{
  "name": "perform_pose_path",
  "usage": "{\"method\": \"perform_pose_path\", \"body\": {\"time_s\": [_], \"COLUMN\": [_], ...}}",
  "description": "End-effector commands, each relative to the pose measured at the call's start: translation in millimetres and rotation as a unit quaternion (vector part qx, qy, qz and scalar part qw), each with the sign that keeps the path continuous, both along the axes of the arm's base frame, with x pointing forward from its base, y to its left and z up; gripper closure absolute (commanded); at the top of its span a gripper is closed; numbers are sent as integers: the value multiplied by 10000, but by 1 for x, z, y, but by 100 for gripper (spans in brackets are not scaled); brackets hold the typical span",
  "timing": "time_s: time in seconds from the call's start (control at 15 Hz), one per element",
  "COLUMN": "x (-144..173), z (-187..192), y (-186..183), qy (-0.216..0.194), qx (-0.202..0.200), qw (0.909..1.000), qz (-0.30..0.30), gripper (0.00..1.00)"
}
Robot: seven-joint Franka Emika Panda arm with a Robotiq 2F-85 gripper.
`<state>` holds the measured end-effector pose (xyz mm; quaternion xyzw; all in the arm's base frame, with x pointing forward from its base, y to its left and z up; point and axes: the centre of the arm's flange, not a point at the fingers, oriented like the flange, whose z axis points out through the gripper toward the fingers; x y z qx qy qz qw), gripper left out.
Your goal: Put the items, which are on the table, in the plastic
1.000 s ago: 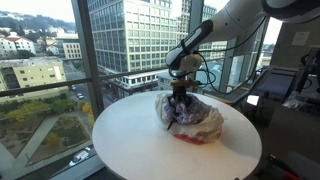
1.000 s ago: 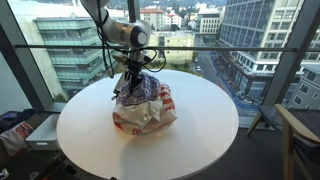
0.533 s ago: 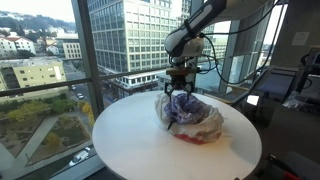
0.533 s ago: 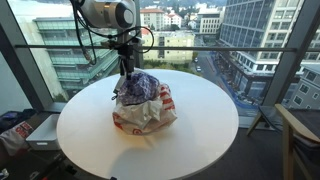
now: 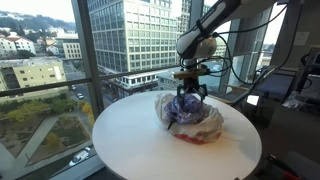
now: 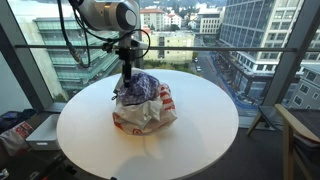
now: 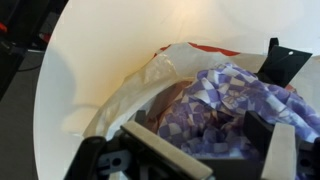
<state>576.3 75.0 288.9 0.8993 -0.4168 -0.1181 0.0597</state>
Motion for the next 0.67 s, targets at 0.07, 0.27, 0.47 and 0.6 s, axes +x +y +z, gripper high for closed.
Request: {"method": "perform_pose_path", "body": {"time_s": [0.07, 0.27, 0.47, 0.6], "x": [1, -7, -24, -35], "z": [-27, -28, -27, -30], "y": [-42, -66, -84, -91], "qy": [232, 308, 358, 430], "qx": [203, 422, 593, 680], "qw": [9919, 9795, 9661, 9605], "qz": [-1231, -1945, -2486, -2663], "gripper": [0, 0, 0, 0]}}
